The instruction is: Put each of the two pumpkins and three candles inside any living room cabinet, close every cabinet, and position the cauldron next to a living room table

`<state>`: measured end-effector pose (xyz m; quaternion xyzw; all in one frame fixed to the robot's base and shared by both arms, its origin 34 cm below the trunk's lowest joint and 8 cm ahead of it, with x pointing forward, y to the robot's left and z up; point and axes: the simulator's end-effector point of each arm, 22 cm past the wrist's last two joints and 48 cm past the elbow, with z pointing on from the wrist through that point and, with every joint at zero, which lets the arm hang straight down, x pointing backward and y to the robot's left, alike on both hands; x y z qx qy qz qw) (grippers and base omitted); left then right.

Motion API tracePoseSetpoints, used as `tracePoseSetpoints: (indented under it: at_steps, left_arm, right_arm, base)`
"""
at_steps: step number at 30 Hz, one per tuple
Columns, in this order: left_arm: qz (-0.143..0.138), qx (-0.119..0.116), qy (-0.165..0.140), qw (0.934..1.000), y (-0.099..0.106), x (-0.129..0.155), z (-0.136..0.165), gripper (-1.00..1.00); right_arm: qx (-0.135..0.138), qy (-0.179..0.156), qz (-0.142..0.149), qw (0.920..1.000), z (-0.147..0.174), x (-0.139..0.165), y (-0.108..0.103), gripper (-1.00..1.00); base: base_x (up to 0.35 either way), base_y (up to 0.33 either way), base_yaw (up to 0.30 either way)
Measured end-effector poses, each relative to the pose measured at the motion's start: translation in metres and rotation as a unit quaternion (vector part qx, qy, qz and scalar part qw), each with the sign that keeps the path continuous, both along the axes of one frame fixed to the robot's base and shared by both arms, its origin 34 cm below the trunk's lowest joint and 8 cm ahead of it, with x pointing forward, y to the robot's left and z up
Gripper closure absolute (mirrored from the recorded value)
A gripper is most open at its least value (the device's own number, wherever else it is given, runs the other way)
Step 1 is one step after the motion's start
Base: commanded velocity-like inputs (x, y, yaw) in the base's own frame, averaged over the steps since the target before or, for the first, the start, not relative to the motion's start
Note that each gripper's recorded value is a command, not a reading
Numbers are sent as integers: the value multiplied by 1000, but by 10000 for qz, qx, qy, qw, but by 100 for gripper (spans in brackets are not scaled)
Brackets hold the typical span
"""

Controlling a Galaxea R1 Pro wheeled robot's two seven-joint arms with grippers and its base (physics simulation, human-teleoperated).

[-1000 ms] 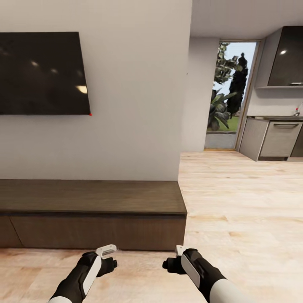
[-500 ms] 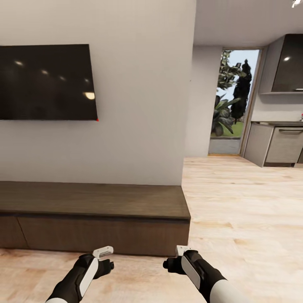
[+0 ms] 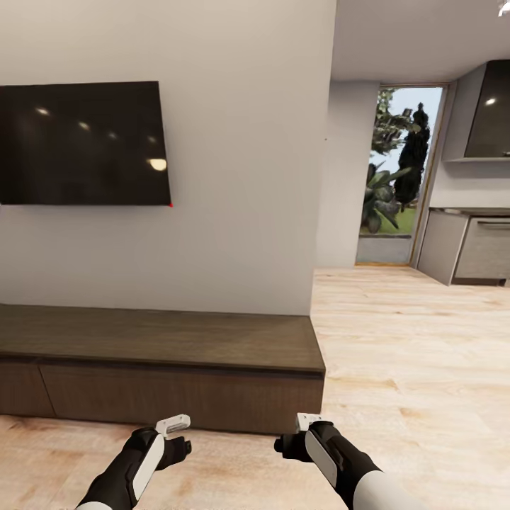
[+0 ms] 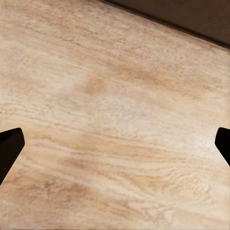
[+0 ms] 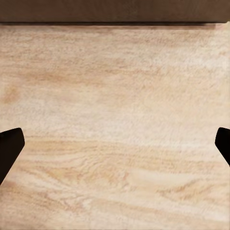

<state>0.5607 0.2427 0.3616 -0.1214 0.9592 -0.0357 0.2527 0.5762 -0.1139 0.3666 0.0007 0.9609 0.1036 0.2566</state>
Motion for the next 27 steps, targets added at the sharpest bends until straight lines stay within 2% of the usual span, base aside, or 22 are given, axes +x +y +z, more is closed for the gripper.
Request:
tracePoseSetpoints:
  at_steps: [27]
  left_arm:
    - [0, -1, 248, 9997, 0, 5, 33, -100]
  right_arm:
    - [11, 228, -1, 9997, 34, 7, 0, -100]
  base:
    - [0, 0, 18]
